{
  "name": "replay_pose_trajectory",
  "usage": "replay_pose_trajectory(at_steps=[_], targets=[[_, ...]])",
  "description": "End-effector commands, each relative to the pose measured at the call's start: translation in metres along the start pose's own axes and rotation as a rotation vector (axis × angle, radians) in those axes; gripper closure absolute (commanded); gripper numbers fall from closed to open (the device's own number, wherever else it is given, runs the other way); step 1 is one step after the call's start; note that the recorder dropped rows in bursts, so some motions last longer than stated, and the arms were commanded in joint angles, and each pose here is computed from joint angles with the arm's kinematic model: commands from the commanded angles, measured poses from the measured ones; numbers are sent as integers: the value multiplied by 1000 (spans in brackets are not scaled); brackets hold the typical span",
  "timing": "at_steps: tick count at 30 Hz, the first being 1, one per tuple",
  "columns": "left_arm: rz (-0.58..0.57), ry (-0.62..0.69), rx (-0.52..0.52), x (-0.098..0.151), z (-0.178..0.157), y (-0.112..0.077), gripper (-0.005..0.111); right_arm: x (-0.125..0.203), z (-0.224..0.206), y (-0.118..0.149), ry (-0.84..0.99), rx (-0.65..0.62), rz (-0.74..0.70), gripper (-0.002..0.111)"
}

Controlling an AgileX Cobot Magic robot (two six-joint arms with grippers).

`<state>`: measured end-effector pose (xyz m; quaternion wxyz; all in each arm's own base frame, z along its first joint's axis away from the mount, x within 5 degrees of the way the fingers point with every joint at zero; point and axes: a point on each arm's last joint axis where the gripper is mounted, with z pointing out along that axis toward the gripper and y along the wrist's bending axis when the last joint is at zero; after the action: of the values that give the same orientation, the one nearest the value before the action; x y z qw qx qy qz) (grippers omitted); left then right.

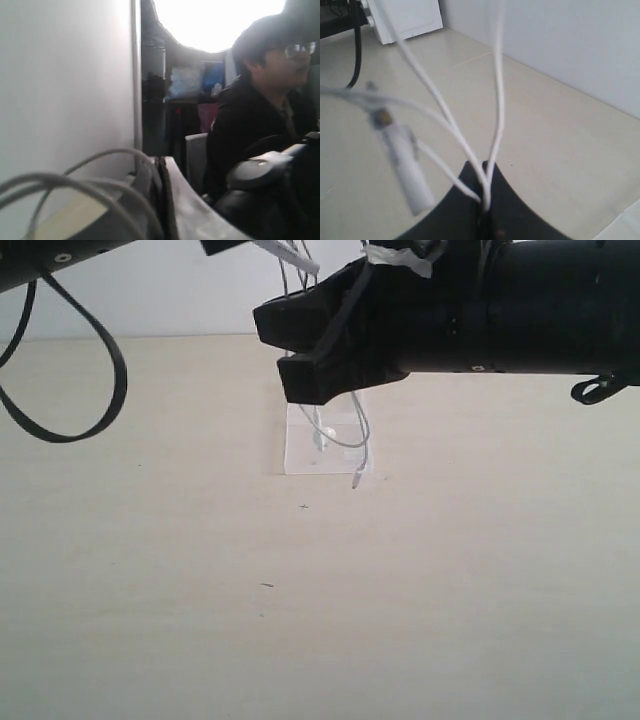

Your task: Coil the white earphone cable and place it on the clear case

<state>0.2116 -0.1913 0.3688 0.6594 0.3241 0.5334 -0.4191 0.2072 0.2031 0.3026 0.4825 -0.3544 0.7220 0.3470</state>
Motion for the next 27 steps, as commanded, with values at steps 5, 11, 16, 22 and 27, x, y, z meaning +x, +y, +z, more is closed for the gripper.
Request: replay_pose_trajectory(at_steps=[5,11,16,22,27], targets=[[19,88,-162,2,-6,16,107,-1,-7,-1,35,46,40,108],[-11,85,-245,-2,-16,34,107,0,-10,1,66,45,57,108],[-22,134,-328,2,-22,46,107,-1,-13,3,70,43,52,108],[-13,193,-360,7,-24,48,107,-2,-21,7,98,35,42,108],[-42,222,-336,10,-24,46,107,-1,-28,8,135,51,42,108]])
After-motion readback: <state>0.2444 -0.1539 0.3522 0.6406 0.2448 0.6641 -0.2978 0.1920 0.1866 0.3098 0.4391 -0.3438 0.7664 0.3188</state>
